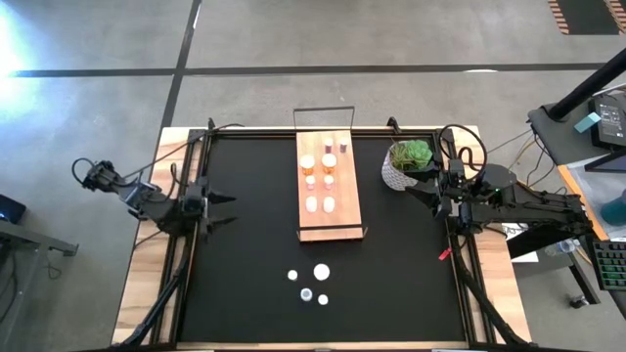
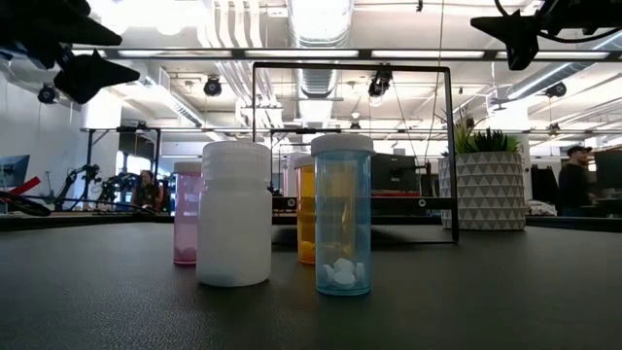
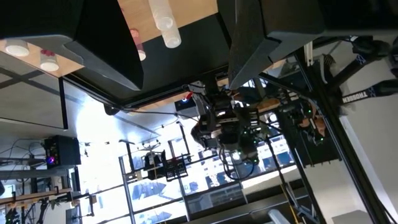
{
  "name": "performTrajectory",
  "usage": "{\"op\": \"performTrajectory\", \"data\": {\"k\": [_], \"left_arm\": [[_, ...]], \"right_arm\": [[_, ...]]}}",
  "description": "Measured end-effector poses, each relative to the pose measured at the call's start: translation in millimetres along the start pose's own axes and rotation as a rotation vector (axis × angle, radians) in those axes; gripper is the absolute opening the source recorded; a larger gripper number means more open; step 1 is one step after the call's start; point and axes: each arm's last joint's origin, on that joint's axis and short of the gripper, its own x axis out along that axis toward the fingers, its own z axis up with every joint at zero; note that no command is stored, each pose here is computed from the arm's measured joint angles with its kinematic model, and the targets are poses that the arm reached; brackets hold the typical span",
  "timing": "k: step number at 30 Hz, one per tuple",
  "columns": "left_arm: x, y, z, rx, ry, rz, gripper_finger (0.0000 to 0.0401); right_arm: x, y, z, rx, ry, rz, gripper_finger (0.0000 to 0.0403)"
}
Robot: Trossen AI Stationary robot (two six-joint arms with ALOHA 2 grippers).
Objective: Pick and place medicine bottles onto shelf by color
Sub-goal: Put the blue pill bottle on the shelf aligned with the blue pill bottle
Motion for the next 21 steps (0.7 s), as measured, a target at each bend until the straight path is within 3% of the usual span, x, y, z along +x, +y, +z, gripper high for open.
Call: {"op": "performTrajectory", "data": {"k": [9,17,21], "left_arm": [[1,-2,1,-0.072,-0.094,-0.047,0.0286],[7,-11,10,0.116,-0.224,-0.095,0.0286],[16,-22,19,0.202,-0.201,-0.079,0.0286]], "right_arm": [[0,0,0,0.000,0.000,0.000,0.0226],[0,0,0,0.000,0.000,0.000,0.0226],[0,0,0,0.000,0.000,0.000,0.0226]]}}
